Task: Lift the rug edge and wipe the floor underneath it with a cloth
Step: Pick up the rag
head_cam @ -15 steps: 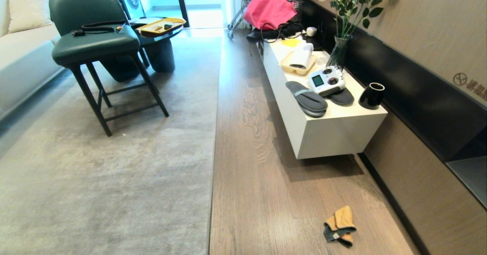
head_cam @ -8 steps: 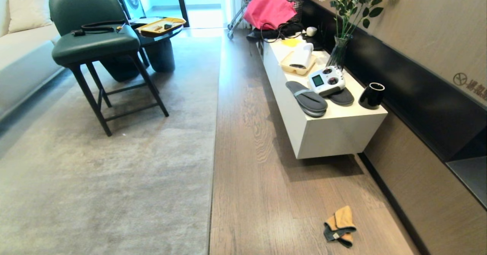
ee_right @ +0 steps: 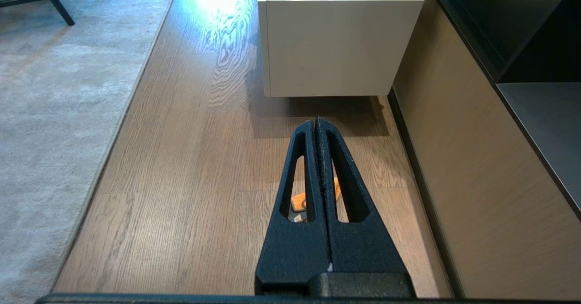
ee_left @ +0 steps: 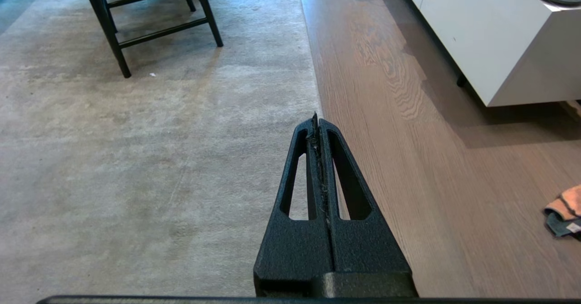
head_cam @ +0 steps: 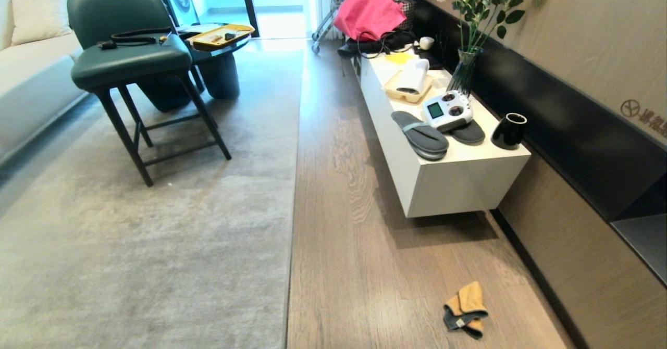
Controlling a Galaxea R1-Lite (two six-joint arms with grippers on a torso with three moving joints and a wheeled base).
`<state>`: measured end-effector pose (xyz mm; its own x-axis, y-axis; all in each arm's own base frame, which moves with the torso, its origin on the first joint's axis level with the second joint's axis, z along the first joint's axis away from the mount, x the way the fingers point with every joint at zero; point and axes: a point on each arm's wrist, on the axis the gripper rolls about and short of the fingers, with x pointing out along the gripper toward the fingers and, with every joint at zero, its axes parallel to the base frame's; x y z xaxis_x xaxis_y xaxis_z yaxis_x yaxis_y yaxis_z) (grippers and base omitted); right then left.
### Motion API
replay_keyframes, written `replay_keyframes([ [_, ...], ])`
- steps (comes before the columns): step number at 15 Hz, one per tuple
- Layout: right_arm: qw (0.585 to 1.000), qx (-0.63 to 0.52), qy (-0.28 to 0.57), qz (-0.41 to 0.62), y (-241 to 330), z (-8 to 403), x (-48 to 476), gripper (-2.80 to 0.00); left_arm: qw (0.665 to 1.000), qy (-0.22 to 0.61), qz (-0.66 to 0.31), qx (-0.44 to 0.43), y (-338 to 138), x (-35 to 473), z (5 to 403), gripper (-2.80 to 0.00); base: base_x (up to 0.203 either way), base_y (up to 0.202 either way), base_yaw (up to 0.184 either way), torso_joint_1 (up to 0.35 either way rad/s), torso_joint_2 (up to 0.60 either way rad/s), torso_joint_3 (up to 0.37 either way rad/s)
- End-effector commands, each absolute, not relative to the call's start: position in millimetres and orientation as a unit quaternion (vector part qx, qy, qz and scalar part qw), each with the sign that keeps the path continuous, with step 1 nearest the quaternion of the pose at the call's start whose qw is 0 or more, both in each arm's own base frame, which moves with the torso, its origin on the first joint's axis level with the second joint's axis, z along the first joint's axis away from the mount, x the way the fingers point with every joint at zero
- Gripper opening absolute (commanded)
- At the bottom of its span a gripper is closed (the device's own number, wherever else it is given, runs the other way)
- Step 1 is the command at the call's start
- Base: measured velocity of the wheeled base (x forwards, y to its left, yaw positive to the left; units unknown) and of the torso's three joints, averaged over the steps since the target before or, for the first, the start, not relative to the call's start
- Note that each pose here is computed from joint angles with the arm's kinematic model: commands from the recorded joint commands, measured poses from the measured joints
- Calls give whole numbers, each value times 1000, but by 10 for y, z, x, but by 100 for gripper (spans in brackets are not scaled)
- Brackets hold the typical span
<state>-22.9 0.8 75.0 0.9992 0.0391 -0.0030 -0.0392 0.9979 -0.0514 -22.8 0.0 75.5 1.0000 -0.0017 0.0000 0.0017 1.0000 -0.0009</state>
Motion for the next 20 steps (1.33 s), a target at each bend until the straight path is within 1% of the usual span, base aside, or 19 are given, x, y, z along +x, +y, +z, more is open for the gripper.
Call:
replay_keyframes([
  [1,999,-26,2,20,8,750,-228,-280,1000,0,0,-1,0,-228,755,-280,0,0,0,0,0,0],
  [5,999,-26,1,20,8,752,-228,-280,1000,0,-1,-1,0,-228,755,-280,0,0,0,5,3,-145],
  [20,999,-26,2,20,8,751,-228,-280,1000,0,-1,-1,0,-228,755,-280,0,0,0,4,3,-197],
])
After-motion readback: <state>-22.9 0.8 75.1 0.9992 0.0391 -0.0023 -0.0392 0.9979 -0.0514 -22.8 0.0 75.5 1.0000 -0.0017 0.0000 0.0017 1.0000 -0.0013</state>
